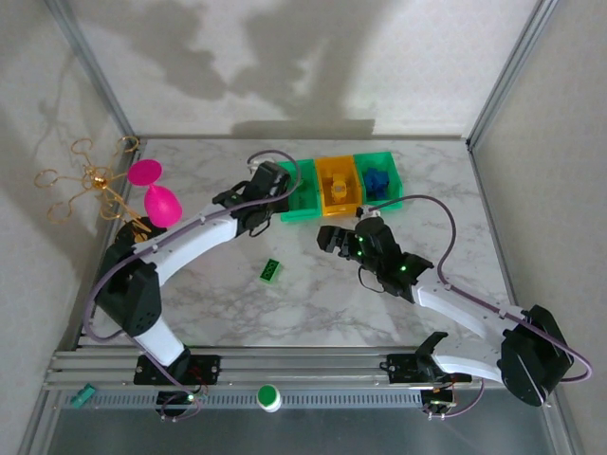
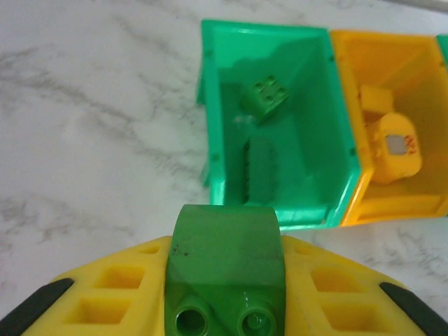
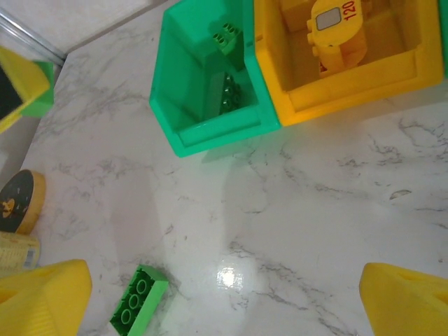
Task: Sort the legos into containers by color
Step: Place the lego in the container.
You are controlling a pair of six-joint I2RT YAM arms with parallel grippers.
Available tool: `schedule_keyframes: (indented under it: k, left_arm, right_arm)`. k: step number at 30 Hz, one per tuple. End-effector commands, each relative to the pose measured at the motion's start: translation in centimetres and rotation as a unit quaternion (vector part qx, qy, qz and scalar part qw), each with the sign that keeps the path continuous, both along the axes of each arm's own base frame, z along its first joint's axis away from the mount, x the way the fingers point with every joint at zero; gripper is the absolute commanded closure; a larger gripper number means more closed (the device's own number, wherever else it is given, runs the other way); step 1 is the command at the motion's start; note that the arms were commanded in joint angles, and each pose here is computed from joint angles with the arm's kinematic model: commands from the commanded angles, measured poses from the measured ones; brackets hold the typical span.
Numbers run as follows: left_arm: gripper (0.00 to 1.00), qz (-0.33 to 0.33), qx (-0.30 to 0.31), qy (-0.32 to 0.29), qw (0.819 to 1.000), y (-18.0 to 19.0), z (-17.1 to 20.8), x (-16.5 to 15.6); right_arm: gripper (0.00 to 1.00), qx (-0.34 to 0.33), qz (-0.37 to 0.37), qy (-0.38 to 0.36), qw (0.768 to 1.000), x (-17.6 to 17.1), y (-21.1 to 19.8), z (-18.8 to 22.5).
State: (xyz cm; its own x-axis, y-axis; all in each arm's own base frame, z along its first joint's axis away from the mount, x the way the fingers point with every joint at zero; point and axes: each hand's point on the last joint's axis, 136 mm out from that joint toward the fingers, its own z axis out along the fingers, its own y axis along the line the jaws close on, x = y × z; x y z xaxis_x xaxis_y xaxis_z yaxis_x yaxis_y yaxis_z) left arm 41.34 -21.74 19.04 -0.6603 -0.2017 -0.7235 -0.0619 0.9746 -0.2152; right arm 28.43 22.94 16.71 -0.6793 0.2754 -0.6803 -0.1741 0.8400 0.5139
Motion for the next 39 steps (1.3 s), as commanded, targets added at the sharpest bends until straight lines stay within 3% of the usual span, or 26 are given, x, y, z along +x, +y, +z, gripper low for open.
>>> schedule_keyframes:
  k: [1,8,20,33,39]
  left_arm:
    - [0.75,-0.004,0.009,0.002,1.000,-1.5,-0.3,1.7]
    - [0.74,0.000,0.030,-0.027,0.999,-3.6,-0.1,5.9]
    - [0.73,0.028,0.051,-0.005,0.998,-4.2,-4.8,11.8]
    - [0.71,0.032,0.066,0.035,0.997,-3.7,-10.2,13.7]
    - [0.63,0.028,0.063,0.041,0.997,-3.9,-10.7,13.8]
  right_arm:
    - [0.01,0.004,-0.012,-0.001,1.000,0.3,-0.6,0.3]
    - [0.01,0.008,-0.012,0.004,1.000,0.6,-1.0,-0.3]
    - [0.01,0.007,-0.029,0.006,1.000,0.6,-2.6,-0.5]
    - [0.01,0.005,-0.039,0.005,0.999,0.2,-3.4,-0.6]
    - [0.01,0.002,-0.039,0.006,0.999,0.2,-3.4,-0.8]
